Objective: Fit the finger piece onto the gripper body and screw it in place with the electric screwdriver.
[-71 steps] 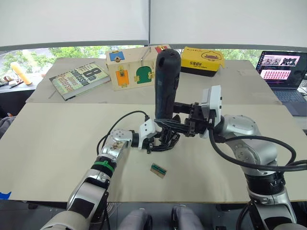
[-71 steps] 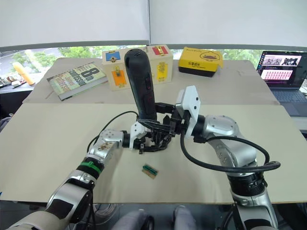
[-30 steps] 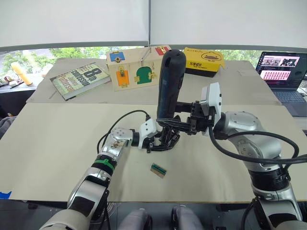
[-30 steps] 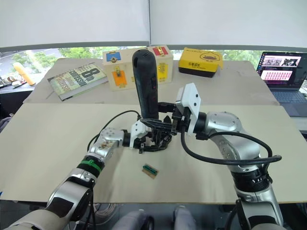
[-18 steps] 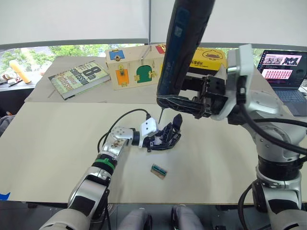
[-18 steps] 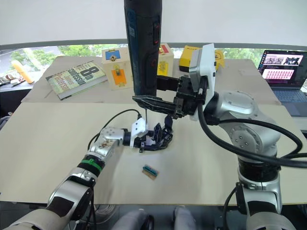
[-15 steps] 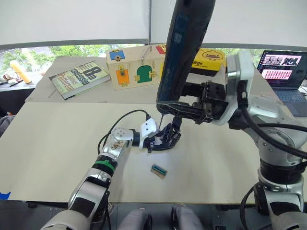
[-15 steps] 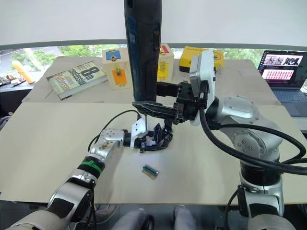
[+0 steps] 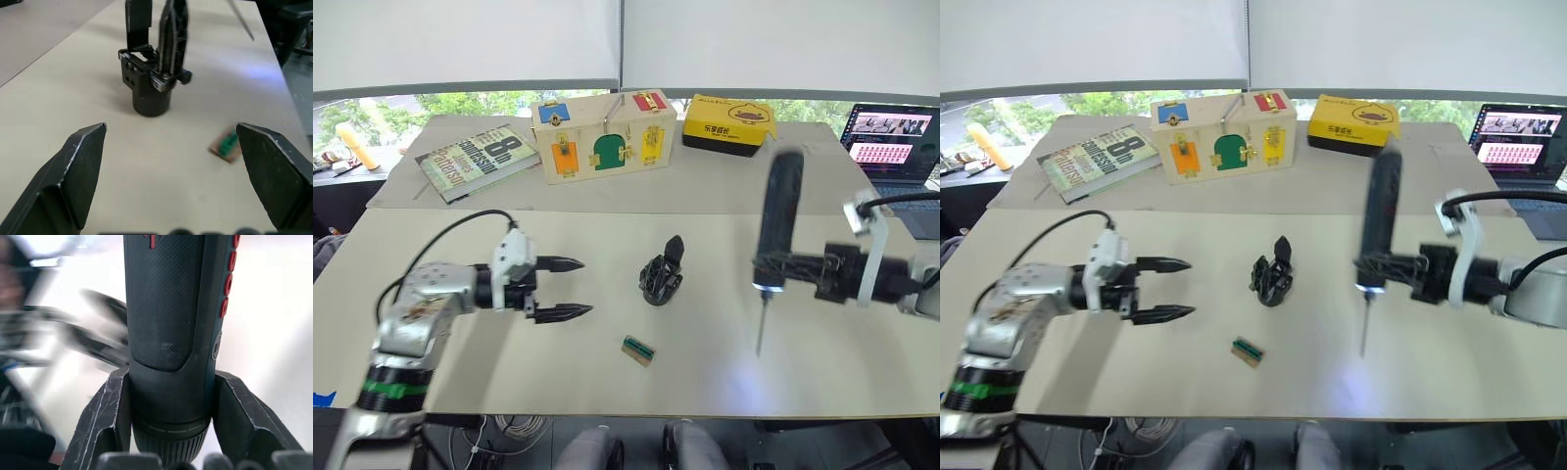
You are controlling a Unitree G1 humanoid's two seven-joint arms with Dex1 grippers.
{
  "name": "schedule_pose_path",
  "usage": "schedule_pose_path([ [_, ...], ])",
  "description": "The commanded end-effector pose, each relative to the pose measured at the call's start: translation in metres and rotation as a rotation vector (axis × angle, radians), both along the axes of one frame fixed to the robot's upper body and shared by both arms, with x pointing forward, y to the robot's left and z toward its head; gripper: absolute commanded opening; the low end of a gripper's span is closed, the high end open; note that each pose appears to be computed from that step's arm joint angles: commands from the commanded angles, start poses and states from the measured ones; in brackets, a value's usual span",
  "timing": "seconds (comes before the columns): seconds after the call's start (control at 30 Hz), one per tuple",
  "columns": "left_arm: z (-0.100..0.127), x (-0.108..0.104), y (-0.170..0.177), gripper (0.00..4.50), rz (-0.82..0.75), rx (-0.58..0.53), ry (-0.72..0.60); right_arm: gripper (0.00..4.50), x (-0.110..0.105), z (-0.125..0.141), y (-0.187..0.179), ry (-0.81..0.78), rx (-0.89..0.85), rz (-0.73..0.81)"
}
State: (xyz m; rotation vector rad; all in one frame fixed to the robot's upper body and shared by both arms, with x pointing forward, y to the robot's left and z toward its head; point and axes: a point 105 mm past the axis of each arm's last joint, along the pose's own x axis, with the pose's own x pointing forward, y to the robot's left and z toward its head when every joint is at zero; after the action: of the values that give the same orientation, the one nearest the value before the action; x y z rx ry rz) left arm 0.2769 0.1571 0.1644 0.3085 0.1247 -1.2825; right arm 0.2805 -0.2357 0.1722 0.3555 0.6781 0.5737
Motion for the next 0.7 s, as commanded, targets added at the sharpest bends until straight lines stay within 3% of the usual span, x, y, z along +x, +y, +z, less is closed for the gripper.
schedule_pose_path([
  [0.03,0.01,-0.009,-0.004,4.44,-0.014,-0.003,-0.037,1.89,0.007,-0.021,-0.012,0.085,-0.041,-0.064],
  [0.17,0.011,-0.007,-0.006,4.44,0.016,-0.007,-0.055,1.89,0.018,-0.054,-0.031,0.154,-0.157,-0.134],
  [0.23,0.013,-0.007,-0.006,4.5,0.024,-0.012,-0.053,2.96,0.02,-0.06,-0.04,0.138,-0.215,-0.133],
  [0.37,0.01,-0.009,-0.001,4.5,0.041,-0.011,-0.022,4.34,0.018,-0.056,-0.049,0.092,-0.245,-0.099],
  [0.4,0.007,-0.009,0.002,4.5,0.049,-0.001,-0.003,4.49,0.015,-0.048,-0.05,0.042,-0.273,-0.064],
  [0.53,-0.004,-0.017,0.02,4.5,0.071,0.041,0.119,4.49,0.002,-0.004,-0.047,-0.194,-0.305,0.078],
  [0.63,-0.009,-0.026,0.047,4.5,0.092,0.092,0.222,4.49,-0.023,0.037,-0.056,-0.357,-0.295,0.196],
  [0.7,-0.009,-0.029,0.065,4.5,0.104,0.147,0.228,4.49,-0.038,0.046,-0.075,-0.431,-0.418,0.262],
])
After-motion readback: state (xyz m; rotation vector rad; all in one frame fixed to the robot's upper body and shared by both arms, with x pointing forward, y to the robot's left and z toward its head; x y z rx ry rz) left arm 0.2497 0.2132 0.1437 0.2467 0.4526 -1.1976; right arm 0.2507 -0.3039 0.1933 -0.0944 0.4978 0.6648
